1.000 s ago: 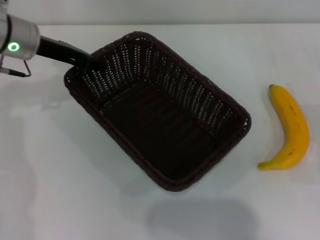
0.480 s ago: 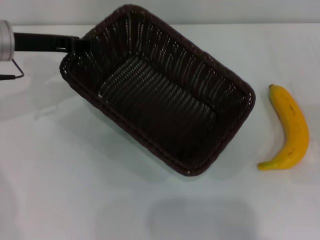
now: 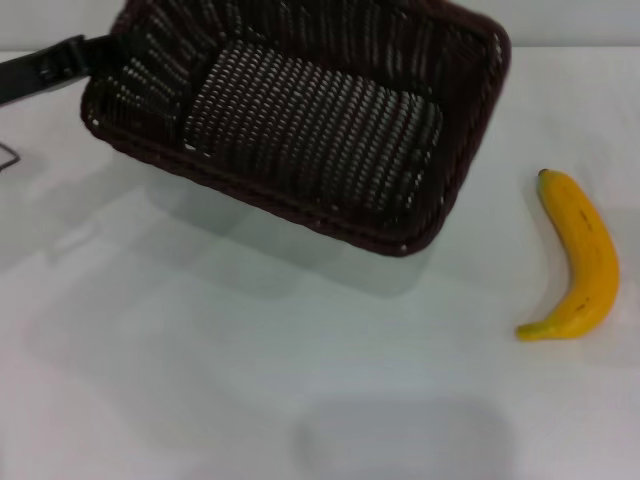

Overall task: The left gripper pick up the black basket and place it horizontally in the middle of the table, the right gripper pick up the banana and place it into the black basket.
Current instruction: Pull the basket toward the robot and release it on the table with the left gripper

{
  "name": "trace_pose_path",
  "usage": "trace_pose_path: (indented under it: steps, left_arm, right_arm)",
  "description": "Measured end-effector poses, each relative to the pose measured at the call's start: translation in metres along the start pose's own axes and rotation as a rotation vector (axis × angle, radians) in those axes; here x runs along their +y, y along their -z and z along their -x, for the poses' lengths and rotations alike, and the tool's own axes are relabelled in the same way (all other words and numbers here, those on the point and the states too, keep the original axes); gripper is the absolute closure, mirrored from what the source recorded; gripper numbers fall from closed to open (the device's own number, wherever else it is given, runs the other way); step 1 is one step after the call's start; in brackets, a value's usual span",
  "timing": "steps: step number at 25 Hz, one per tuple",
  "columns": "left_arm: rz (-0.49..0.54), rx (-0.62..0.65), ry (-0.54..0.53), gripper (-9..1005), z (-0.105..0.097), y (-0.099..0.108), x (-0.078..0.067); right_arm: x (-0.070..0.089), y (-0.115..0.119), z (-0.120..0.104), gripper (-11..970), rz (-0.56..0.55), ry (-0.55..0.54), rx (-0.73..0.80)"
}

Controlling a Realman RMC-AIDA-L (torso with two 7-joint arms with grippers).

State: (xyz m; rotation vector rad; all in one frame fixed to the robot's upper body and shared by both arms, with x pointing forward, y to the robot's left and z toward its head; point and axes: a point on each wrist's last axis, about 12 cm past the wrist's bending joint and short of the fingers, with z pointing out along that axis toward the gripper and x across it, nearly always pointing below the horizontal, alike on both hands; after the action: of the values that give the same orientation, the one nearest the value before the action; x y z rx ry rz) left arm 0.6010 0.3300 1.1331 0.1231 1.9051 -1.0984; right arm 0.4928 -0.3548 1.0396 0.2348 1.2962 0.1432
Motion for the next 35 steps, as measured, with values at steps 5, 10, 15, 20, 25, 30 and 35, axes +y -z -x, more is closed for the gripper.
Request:
trace_pose_path:
  steps: [5,10,15,20,25,30,35]
  left_arm:
    - [0.029,-0.096,0.139,762,-0.028,0.012,0.010]
    - [0.076,-0.173,0.245,751,-0.062,0.010,0.016]
    - [0.128,-0.160,0.264,740,-0.075,0.001,0.018]
    - [0.140,-0.110,0.282,729,-0.080,-0.012,0.017]
    - [0.151,-0.083,0.304,717,-0.084,-0.022,0.017]
    - [0.148,-0.079,0.334,706,-0.090,-0.029,0.014]
    - [0.145,-0.078,0.379,695,-0.099,-0.029,0.012]
  right_arm:
    - [-0.002,-0.001,0.001,86,-0.004,0.006,-0.004]
    - [-0.002,-0.003,0.002,86,-0.003,0.009,-0.005]
    - [-0.004,-0.007,0.004,86,0.001,0.024,-0.010]
    - [-0.005,-0.007,0.005,86,0.003,0.029,-0.011]
    - [-0.006,-0.008,0.006,87,0.002,0.034,-0.016]
    - [-0.006,-0.010,0.006,87,0.007,0.037,-0.012]
    - [-0.004,-0.015,0.005,88,0.008,0.037,-0.008]
